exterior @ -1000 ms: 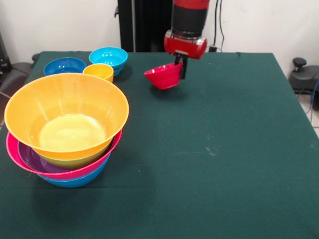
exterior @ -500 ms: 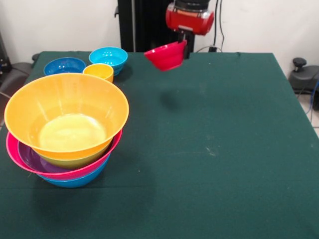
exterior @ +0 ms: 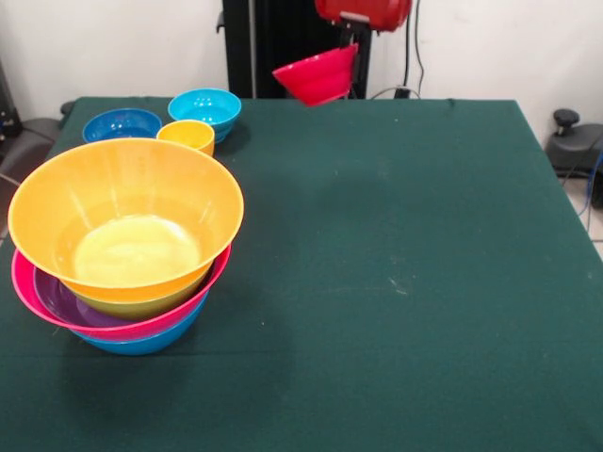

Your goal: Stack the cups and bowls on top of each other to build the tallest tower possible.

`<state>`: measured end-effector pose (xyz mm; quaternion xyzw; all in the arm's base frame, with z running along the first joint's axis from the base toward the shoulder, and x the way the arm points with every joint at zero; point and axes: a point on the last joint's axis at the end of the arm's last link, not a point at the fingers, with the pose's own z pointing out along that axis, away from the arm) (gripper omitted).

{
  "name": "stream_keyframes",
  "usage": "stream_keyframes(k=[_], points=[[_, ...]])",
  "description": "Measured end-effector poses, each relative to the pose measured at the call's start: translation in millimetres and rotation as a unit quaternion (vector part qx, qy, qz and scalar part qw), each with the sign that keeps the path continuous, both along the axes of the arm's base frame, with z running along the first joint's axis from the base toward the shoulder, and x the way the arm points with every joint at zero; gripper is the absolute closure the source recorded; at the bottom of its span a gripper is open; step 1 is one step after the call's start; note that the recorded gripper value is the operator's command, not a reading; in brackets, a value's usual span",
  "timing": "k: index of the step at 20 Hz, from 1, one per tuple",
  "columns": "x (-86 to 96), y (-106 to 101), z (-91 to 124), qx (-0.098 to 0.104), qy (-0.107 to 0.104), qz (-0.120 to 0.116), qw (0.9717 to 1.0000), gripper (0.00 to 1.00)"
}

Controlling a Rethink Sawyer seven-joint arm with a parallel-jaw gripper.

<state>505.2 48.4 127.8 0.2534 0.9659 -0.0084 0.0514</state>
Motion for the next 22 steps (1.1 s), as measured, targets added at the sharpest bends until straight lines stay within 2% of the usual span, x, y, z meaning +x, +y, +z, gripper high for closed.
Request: stream_keyframes(k=[4, 7, 9, 10, 14, 19, 22], points=[[16.5, -10.8, 17.9, 0.002, -0.004, -0.007, 1.0, 1.0], [34.3, -29.2, 25.4, 0.006, -0.014, -0.021, 0.9997, 1.0], [38.8, -34.3, 26.7, 0.007, -0.016, -0.025, 0.9995, 1.0], [49.4, -46.6, 29.9, 0.01, -0.023, -0.034, 0.9991, 1.0], [71.6, -73.1, 38.7, 0.017, -0.034, -0.051, 0.998, 1.0], [93.9, -94.1, 50.9, 0.029, -0.032, -0.062, 0.9971, 1.0], [99.2, -95.7, 55.0, 0.034, -0.026, -0.062, 0.9972, 1.0]])
